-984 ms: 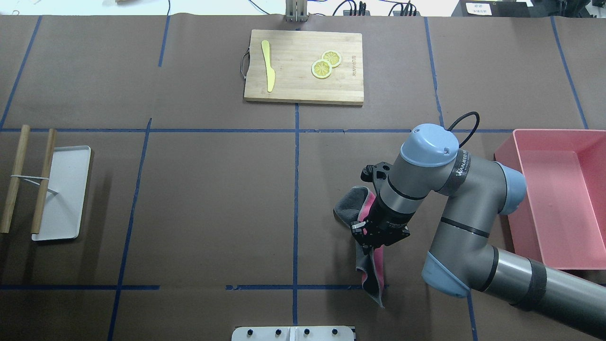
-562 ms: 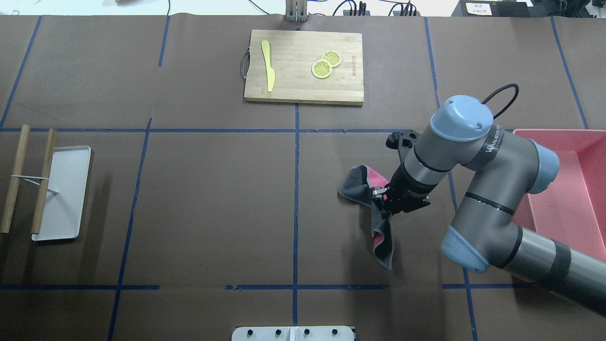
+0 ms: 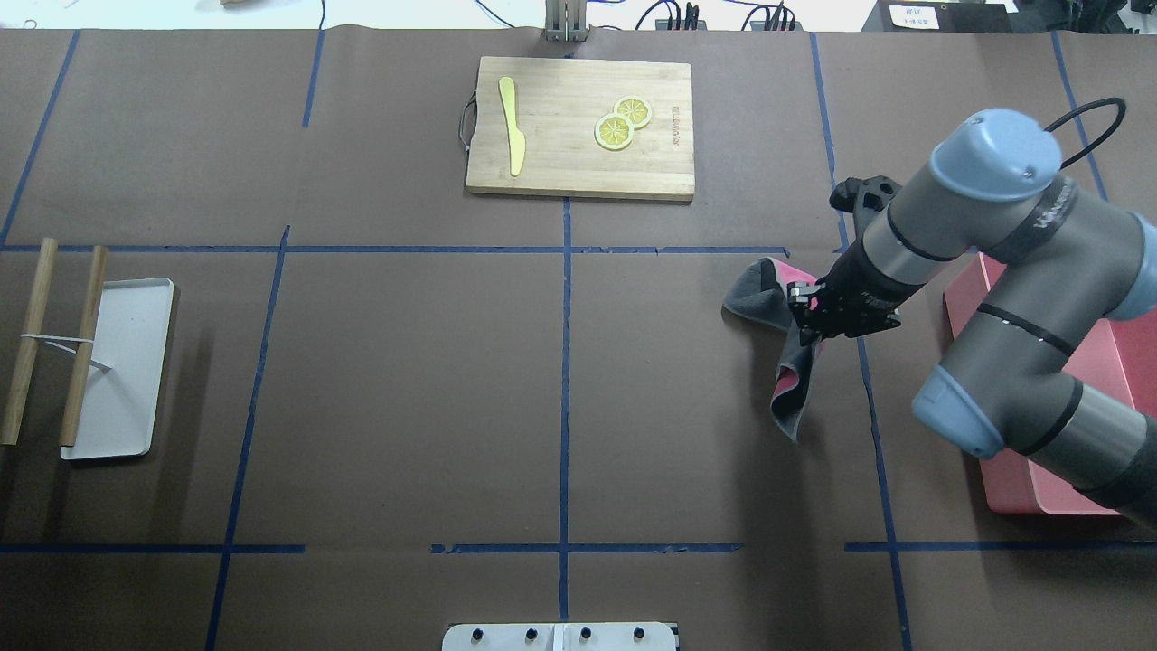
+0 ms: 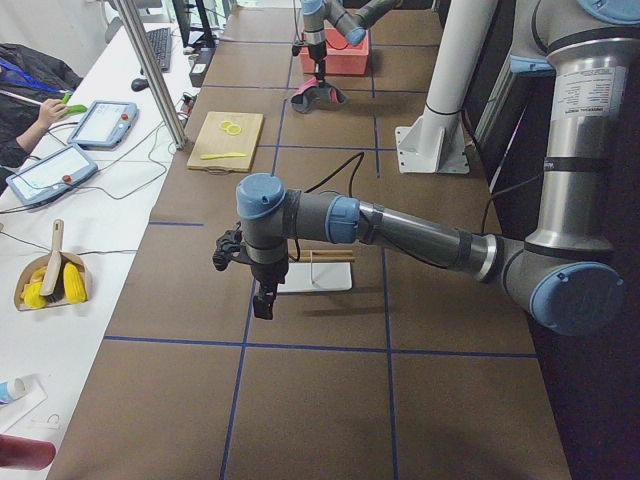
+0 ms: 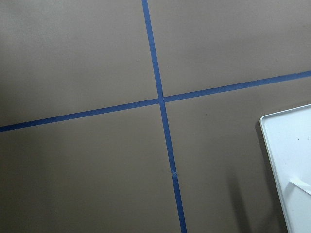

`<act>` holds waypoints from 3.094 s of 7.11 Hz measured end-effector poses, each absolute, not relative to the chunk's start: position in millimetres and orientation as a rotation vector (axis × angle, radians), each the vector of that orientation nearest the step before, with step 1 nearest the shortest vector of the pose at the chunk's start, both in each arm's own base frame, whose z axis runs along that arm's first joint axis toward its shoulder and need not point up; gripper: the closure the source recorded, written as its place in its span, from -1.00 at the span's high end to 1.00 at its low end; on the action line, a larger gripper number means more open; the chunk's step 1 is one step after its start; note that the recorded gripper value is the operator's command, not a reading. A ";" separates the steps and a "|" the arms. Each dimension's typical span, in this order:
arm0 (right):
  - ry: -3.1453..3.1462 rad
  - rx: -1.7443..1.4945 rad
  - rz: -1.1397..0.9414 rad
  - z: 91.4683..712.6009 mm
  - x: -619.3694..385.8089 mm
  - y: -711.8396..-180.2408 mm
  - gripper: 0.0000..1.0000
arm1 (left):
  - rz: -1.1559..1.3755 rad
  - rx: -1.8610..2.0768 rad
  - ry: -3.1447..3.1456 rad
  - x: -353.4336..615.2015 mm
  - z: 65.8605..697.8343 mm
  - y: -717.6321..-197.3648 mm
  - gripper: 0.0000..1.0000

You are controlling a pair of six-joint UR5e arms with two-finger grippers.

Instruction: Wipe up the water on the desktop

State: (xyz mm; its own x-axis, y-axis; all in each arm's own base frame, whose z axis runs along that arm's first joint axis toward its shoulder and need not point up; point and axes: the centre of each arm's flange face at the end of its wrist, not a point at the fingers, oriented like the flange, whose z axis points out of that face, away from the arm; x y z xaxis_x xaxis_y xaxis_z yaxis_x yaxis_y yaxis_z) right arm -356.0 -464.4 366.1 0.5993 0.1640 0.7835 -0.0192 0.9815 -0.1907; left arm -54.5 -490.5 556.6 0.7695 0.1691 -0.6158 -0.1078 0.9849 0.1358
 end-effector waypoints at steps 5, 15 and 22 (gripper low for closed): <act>-0.908 -0.066 0.187 314.1 -196.2 -446.7 -0.97 | 0.144 0.065 0.678 -54.4 578.5 -491.8 1.00; -0.745 -0.024 -0.035 489.7 -26.0 -386.5 1.00 | 0.110 -0.020 0.762 -47.6 641.0 -496.0 1.00; -0.741 0.125 -0.173 602.2 41.7 -414.5 1.00 | 0.109 -0.027 0.762 -47.6 645.8 -496.1 1.00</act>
State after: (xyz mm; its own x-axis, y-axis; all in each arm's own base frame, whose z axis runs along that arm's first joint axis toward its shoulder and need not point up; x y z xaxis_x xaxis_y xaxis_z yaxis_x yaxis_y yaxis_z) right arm 41.7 -414.5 602.2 0.7247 -0.2003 0.6593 0.1124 0.9784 0.1737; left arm -47.6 -496.1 645.8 0.7182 0.0887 -0.6901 -0.1084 0.9940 0.0149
